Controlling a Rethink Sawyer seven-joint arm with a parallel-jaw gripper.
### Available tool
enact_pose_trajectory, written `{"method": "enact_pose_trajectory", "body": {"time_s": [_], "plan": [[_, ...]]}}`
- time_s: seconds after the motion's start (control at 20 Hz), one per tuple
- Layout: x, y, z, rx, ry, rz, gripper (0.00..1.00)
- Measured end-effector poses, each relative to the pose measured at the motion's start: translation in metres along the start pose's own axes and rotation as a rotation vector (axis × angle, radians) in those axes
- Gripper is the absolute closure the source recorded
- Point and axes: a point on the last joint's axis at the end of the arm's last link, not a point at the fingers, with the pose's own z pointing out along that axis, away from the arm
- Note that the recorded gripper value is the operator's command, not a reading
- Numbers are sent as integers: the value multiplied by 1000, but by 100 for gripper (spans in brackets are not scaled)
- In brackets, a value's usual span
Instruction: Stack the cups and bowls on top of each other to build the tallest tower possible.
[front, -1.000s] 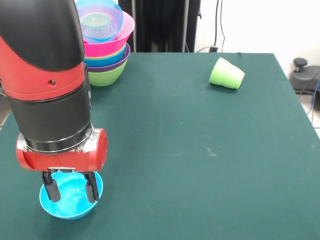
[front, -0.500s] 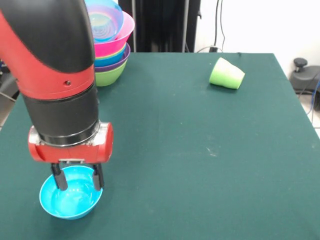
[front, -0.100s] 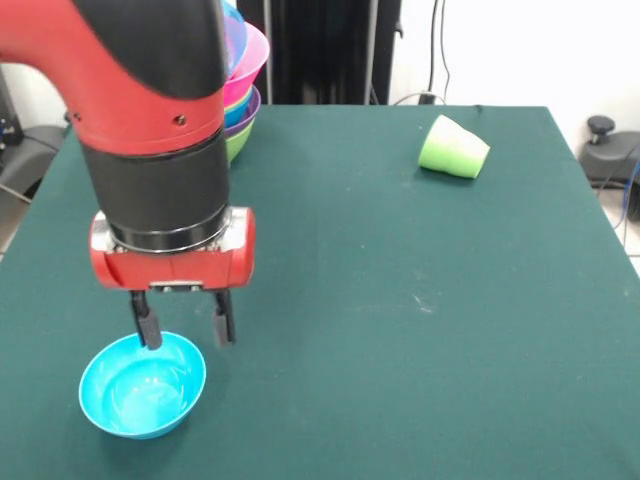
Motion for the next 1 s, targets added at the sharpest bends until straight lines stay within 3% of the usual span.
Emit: {"method": "enact_pose_trajectory", "body": {"time_s": [0.15, 0.4, 1.0], "plan": [[-3, 7, -1, -7, -13, -4, 0], [-7, 21, 20, -20, -28, -4, 0], [6, 31, 65, -51, 9, 7, 0]]}}
